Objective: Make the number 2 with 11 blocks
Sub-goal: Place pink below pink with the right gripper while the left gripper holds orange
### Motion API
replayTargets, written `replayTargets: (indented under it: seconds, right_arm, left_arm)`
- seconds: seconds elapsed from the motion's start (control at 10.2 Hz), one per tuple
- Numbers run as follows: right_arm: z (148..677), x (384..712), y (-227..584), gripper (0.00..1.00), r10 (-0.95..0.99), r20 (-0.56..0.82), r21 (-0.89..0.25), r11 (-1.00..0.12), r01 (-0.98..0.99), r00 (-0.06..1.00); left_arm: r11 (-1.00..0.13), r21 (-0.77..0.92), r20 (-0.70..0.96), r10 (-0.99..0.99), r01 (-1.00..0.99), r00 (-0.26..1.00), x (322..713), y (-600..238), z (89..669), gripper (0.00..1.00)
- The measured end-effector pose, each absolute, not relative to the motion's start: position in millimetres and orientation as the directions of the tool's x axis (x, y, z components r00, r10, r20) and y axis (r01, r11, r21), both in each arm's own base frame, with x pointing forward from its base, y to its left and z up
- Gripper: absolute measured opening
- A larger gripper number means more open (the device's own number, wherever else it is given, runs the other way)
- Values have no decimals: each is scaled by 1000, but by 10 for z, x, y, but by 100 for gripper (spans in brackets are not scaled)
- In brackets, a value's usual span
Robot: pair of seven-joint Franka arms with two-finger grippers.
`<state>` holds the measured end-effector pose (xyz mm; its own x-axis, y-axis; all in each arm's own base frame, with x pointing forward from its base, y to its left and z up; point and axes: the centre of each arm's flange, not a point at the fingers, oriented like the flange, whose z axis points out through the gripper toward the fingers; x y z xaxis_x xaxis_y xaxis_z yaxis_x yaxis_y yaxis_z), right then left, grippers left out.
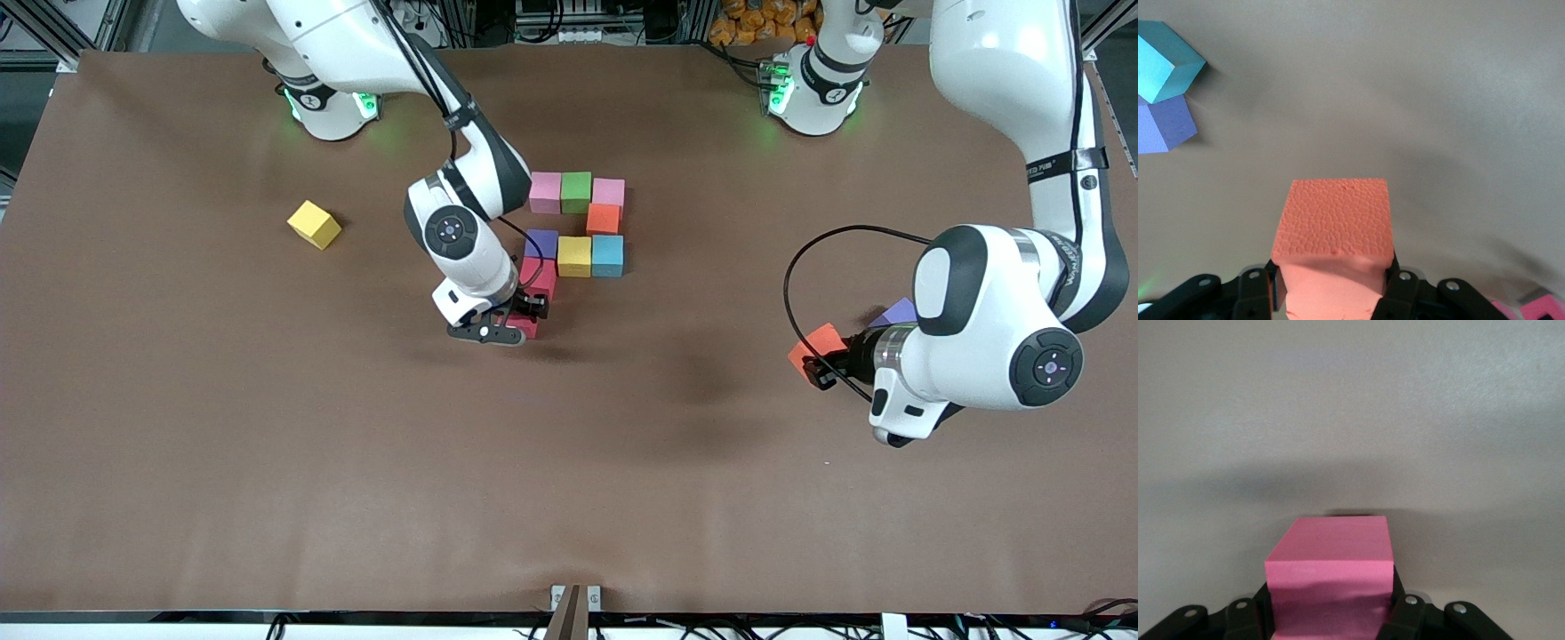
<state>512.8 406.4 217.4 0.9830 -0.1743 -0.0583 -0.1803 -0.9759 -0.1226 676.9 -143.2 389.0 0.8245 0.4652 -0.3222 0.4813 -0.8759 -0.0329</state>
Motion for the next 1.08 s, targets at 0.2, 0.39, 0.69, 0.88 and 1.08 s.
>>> replayTargets:
  seconds: [0.2,0.39,0.69,0.88,1.08]
  right_arm:
    - [2063,5113,4124,61,-199,-68,-111,-972,-206,978]
    - [2016,5112,4188,61,-207,-72,-107,-971,-213,976]
    - [2015,5087,4218,61,-201,-83,-100,-973,-208,976]
    - [2011,5051,4250,61,-194,-90,-95,-975,-203,977]
    - [2007,5021,4278,61,-189,-95,-93,-976,-198,977]
  left_arm:
    - [-878,-34,-323,462,478,826,6765,-1456,3878,55]
    - [-878,-34,-324,462,477,826,6763,-1463,3876,55]
    - [-878,-34,-324,461,477,826,6763,-1467,3875,55]
    - [-878,-35,-325,462,477,826,6763,-1468,3866,55]
    - [-878,-36,-326,462,477,825,6764,-1466,3854,55]
